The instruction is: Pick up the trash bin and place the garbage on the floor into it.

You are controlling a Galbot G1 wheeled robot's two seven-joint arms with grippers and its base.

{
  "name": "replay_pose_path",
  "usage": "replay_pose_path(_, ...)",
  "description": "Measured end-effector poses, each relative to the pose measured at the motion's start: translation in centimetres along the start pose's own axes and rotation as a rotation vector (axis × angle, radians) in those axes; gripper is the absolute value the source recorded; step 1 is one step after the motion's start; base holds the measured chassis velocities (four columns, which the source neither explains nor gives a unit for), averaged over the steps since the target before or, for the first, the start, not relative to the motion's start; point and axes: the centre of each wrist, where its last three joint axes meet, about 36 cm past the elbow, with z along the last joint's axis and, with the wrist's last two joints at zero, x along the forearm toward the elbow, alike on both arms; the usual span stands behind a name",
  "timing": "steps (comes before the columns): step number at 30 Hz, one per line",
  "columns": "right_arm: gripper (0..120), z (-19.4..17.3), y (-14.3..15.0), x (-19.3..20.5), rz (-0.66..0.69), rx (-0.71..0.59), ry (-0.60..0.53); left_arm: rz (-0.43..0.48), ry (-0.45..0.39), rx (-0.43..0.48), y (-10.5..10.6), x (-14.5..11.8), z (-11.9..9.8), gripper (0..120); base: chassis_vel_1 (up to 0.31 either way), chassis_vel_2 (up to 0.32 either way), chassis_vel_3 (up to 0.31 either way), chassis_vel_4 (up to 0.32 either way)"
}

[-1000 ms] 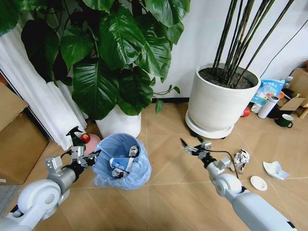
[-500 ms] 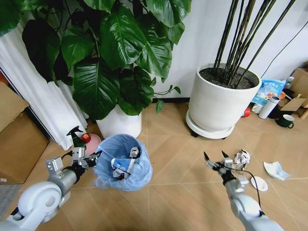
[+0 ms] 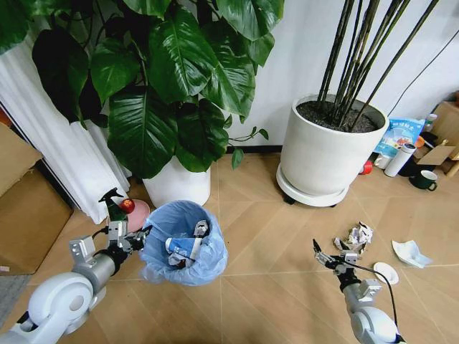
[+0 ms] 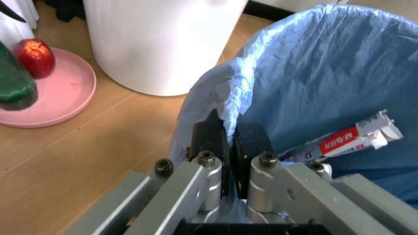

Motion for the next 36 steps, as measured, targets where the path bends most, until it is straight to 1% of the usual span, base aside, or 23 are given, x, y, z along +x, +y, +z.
replay_pose_path(7,100,0.5,0.9,-0.1,-0.004,-0.024,0.002,-0.002,0.002,0.0,0.0,0.2,0.1,0,0.0,0.0,0.0,0.0)
replay_pose_path(19,100,0.6,0.9,-0.2,-0.007,-0.032,-0.004,-0.006,-0.001,0.0,0.1,0.1,0.0,0,0.0,0.0,0.0,0.0)
replay_pose_path(25,100,0.7,1.2,-0.1,-0.012,-0.041,-0.007,-0.006,0.007,0.006,0.1,-0.2,0.3,0,-0.072,-0.034,0.064,0.042)
replay_pose_path(36,100,0.4,1.1,-0.6,-0.018,-0.042,-0.013,-0.005,0.001,0.001,0.1,-0.1,-0.1,0,-0.076,-0.036,0.082,0.025)
